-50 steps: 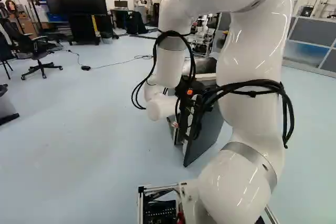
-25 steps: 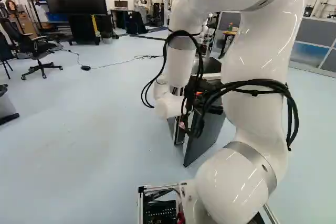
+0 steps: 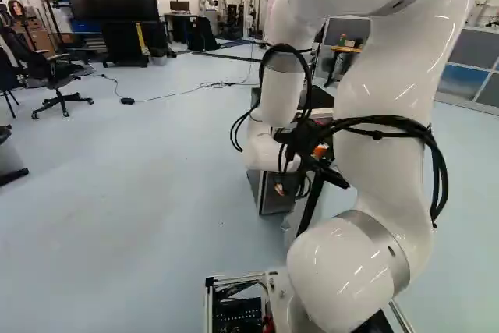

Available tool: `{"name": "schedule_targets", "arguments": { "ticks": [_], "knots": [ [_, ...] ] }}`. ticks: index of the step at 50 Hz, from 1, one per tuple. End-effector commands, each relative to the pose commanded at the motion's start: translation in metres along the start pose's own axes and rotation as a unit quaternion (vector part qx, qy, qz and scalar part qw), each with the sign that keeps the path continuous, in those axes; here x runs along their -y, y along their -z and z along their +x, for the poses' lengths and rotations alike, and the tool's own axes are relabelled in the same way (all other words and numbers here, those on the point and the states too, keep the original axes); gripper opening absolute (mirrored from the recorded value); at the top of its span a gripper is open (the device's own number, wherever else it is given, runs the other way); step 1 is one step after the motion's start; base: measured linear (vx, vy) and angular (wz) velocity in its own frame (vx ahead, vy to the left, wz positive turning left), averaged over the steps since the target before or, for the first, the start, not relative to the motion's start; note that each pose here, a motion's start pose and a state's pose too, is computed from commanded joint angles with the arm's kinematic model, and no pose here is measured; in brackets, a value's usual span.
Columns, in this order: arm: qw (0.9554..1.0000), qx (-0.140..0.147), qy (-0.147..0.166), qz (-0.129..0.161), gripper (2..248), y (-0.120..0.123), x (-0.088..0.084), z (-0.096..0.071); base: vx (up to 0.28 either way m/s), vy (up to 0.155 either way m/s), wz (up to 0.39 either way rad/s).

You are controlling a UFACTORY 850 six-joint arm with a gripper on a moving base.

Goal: Grab a drink from the fridge

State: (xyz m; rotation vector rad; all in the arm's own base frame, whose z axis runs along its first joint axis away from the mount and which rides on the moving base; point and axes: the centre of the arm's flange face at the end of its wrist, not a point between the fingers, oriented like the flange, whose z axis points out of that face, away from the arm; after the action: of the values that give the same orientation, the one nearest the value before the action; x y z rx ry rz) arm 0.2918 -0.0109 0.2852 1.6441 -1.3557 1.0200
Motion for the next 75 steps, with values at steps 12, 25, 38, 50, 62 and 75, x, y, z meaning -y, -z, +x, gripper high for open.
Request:
{"name": "schedule_targets", "arguments": {
  "ticks": [12,25,38,50,62,75],
  "knots": [
    [0.996,0.025,-0.037,-0.077,247,-0.02,-0.01,0.005,-0.001,0.0,0.009],
    [0.9926,0.029,-0.053,-0.105,247,-0.034,-0.011,0.01,0.001,0.0,-0.01],
    [0.9923,0.03,-0.062,-0.103,247,-0.032,-0.013,0.016,0.0,0.0,0.0],
    [0.9913,0.032,-0.087,-0.093,247,-0.026,-0.019,0.032,0.0,0.0,0.0],
    [0.991,0.032,-0.093,-0.091,247,-0.025,-0.021,0.035,0.0,0.0,0.0],
    [0.9925,0.03,-0.091,-0.076,247,-0.027,-0.011,0.038,0.0,0.0,0.0]
  ]
}}
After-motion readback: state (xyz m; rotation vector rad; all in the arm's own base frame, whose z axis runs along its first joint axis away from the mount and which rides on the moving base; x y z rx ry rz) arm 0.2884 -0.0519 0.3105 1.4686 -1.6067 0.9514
